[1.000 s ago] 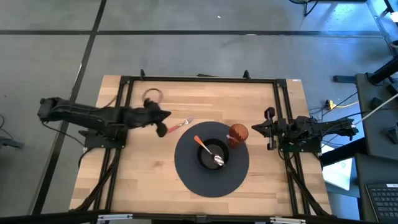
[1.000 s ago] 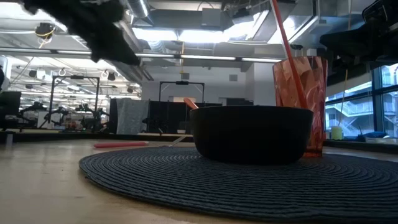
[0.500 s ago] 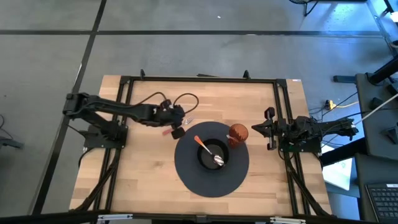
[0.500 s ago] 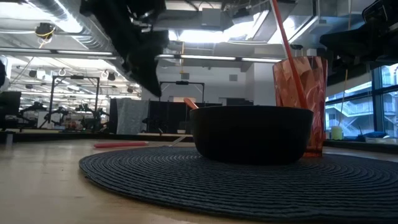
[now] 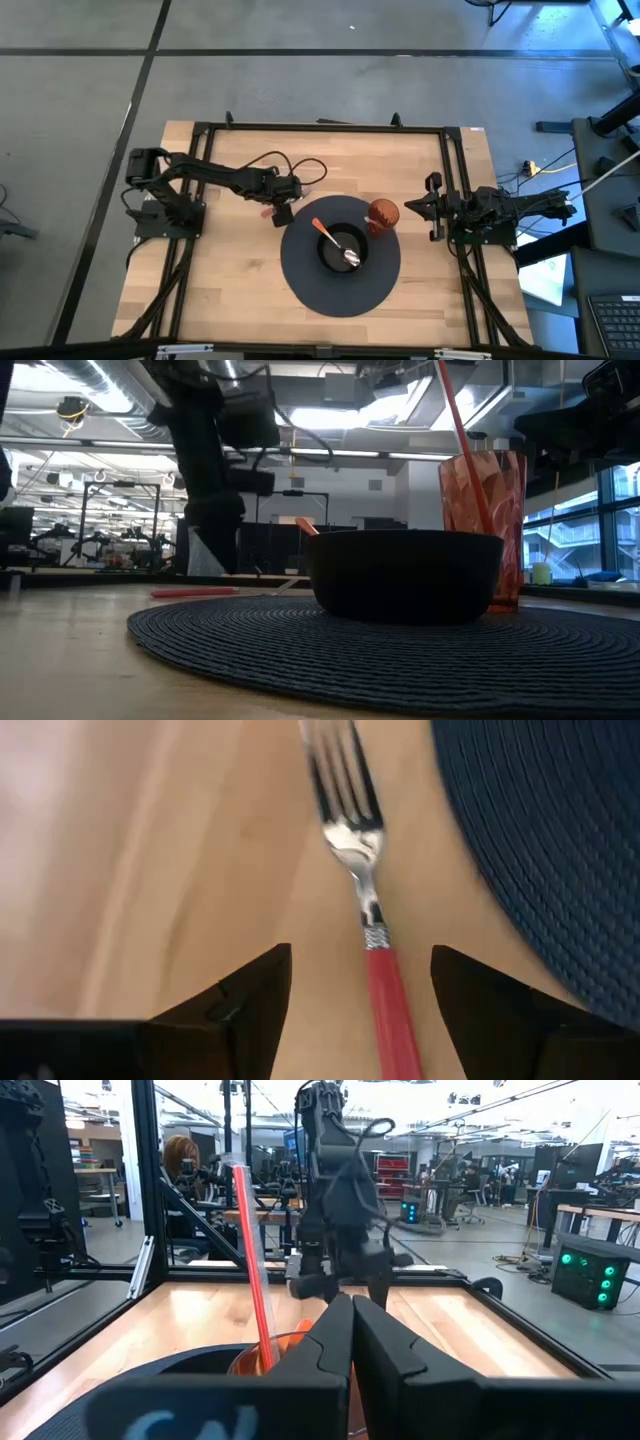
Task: Pick & Place Utensil
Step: Put the pink fork into the black bowl
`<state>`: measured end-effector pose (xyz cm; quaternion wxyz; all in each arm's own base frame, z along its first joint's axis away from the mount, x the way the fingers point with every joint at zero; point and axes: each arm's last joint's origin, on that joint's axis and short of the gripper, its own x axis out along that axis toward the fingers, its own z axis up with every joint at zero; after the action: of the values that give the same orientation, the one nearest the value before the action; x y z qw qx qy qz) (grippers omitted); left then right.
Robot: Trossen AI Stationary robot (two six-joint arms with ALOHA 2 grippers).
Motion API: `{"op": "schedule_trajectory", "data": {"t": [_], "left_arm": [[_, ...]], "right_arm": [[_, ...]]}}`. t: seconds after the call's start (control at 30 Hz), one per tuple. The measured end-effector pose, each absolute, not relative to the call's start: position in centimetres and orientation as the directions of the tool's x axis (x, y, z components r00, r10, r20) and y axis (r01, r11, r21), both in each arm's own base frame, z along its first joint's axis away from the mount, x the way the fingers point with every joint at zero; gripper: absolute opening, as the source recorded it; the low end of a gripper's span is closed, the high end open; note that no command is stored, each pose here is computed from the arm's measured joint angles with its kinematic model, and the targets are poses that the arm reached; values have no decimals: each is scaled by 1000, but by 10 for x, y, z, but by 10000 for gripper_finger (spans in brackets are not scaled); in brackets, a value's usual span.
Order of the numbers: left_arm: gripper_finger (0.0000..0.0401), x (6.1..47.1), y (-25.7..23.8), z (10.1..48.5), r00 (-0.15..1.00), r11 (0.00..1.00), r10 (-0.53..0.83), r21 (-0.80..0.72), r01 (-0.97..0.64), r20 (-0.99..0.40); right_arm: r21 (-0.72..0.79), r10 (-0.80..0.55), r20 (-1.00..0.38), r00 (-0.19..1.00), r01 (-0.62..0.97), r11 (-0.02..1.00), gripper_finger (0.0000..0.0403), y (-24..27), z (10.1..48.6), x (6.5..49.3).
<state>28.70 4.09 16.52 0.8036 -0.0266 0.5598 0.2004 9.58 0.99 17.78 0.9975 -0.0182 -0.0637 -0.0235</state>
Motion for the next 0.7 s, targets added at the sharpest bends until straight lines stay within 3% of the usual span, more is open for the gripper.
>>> {"op": "schedule_trajectory", "data": {"t": [0.4,0.7], "left_arm": [[232,290,61,139,194,906,319,239,-349,-928],[220,291,69,129,182,937,252,192,-292,-951]], "right_arm": [[-33,-44,129,991,49,998,10,10,178,96],[-33,-44,128,991,49,998,10,10,178,96]]}}
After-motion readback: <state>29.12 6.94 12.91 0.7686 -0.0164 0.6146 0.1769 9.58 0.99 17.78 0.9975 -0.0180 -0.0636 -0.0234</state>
